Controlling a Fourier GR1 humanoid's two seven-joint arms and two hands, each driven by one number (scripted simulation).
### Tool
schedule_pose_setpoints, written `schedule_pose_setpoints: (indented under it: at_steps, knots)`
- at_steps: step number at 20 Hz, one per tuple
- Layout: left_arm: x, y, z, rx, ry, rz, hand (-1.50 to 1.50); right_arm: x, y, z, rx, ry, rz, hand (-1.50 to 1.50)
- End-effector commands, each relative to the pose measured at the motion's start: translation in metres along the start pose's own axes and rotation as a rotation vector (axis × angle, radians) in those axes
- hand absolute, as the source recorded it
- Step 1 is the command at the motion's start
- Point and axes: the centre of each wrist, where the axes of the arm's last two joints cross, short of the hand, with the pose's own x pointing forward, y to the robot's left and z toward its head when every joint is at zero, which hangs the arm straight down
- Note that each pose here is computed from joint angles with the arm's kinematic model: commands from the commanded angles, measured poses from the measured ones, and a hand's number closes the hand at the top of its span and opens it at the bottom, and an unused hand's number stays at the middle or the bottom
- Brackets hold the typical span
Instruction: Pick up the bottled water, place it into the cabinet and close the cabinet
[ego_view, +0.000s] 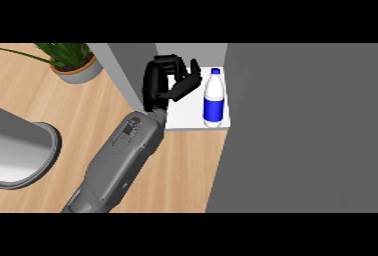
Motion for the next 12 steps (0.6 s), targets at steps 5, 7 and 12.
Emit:
schedule_pose_setpoints:
  at_steps: [5,7,12]
  knots:
    - [-0.015,0.014,-0.033,0.063,0.029,-0.113,1.50,0.023,0.001,0.012,0.022,-0.046,0.006,-1.50]
    - [-0.015,-0.002,-0.036,0.071,0.021,-0.134,1.50,0.021,0.001,0.006,0.008,-0.049,-0.021,-1.50]
    - [-0.030,0.002,-0.038,0.102,0.032,-0.266,1.50,0.022,0.001,0.011,0.030,-0.034,-0.010,-1.50]
